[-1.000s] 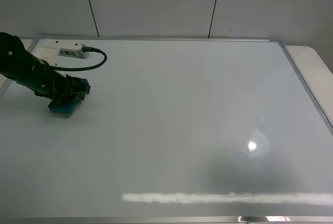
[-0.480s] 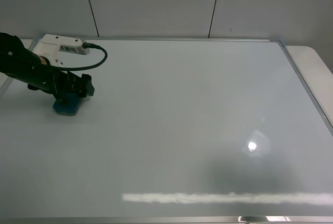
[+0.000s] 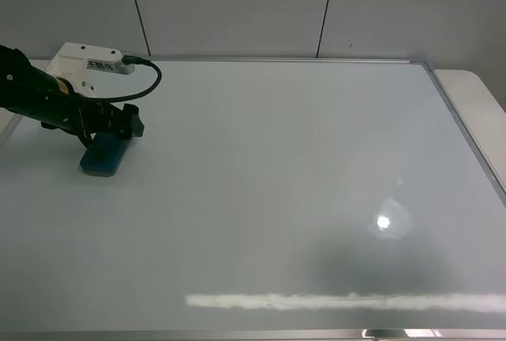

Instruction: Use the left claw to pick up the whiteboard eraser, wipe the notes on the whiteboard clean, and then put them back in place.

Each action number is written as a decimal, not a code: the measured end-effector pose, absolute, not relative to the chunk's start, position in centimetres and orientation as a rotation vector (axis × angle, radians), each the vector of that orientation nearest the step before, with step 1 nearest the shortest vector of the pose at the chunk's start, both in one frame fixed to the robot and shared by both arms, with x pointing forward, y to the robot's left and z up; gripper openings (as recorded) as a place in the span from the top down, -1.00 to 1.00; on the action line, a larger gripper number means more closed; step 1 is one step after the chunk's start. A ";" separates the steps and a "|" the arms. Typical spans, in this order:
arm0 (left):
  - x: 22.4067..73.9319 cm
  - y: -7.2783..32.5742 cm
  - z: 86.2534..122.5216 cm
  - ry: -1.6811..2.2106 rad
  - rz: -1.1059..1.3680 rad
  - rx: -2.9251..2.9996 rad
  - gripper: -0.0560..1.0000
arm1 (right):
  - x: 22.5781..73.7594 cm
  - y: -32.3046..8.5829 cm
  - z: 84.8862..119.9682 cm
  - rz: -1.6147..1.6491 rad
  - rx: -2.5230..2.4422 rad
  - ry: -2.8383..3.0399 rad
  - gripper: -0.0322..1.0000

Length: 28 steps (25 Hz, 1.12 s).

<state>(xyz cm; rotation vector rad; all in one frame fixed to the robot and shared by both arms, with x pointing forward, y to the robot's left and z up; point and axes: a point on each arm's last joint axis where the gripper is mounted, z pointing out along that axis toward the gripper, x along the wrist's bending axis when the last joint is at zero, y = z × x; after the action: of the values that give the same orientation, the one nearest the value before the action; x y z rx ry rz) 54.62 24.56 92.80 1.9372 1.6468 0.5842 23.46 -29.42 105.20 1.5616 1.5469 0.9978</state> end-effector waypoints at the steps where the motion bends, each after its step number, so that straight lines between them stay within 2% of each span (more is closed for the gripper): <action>1: 54.5 24.6 93.4 1.634 0.598 1.923 -0.98 | 23.5 -29.4 105.2 0.998 1.562 1.547 -0.99; 7: 52.7 24.9 100.4 1.521 0.724 1.763 -0.98 | 23.5 -29.4 105.2 0.998 1.562 1.547 -0.99; 16: 43.4 26.7 109.6 1.459 0.791 1.677 -0.98 | 23.5 -29.4 105.2 0.998 1.562 1.547 -0.99; 23: 34.7 28.6 113.9 1.321 0.959 1.554 -0.98 | 23.5 -29.4 105.2 0.998 1.562 1.547 -0.99; 25: 33.5 28.9 114.2 1.306 0.994 1.548 -0.98 | 23.5 -29.4 105.2 0.998 1.562 1.547 -0.99; 26: 30.7 29.7 114.6 1.273 1.061 1.513 -0.98 | 23.5 -29.4 105.2 0.998 1.562 1.547 -0.99; 28: 28.5 30.2 114.7 1.251 1.102 1.479 -0.98 | 23.5 -29.4 105.2 0.998 1.562 1.547 -0.99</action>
<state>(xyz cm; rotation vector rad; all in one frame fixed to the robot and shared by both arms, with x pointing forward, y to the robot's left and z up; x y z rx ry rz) 28.45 30.21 114.75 1.4788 1.2505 1.1022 23.46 -29.42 105.20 1.5616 1.5469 0.9978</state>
